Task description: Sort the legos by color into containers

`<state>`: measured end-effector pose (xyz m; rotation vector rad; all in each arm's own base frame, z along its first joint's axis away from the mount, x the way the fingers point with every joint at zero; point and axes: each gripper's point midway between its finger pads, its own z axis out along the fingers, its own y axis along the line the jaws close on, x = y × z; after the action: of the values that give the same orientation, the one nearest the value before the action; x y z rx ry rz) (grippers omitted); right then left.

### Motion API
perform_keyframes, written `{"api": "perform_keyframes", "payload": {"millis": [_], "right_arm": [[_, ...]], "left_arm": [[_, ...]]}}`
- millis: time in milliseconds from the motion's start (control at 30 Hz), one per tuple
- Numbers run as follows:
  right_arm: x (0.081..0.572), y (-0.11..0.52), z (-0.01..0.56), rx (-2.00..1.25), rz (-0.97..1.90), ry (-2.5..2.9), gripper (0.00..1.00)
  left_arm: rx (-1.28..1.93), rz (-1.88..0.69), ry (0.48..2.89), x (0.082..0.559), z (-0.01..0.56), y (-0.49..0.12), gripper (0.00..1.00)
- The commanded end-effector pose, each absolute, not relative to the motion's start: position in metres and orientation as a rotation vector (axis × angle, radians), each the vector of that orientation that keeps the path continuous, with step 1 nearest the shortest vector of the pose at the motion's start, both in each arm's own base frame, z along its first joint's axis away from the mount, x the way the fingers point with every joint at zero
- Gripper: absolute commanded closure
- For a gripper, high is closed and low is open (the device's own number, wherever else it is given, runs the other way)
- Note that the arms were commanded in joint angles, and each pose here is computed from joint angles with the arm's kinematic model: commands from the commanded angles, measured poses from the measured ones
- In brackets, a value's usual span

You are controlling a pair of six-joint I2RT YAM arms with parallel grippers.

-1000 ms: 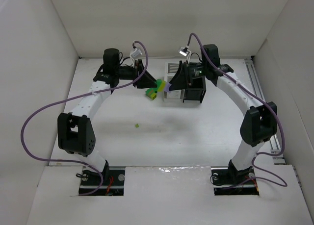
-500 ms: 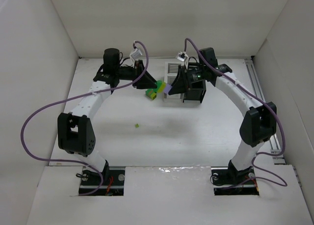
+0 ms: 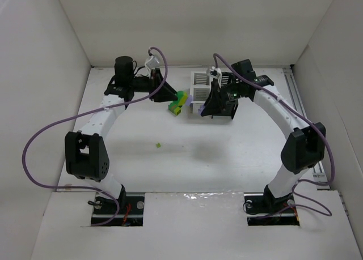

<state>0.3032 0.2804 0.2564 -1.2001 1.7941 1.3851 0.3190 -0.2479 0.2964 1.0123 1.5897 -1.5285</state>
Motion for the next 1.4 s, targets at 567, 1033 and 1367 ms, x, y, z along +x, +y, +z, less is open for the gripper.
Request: {"api": "perform_keyframes", "payload": {"millis": [567,1033,1367], "right_arm": [[0.444,0.24,0.289,-0.721,0.731,1.814,1.0],[0.457,0.161,0.218,-0.591,0.413,2.033,1.0],[0.455,0.15,0.204,-0.581,0.348,2.063,0.34]], "left_arm": [[0.983,-1.378,1.527,0.333,0.318,-0.228,1.0],[0.959,-1.364,1.506,0.338,0.321,-0.232,1.0],[0.958,-1.38,1.501,0.341,0.32,-0.236,1.0]]}}
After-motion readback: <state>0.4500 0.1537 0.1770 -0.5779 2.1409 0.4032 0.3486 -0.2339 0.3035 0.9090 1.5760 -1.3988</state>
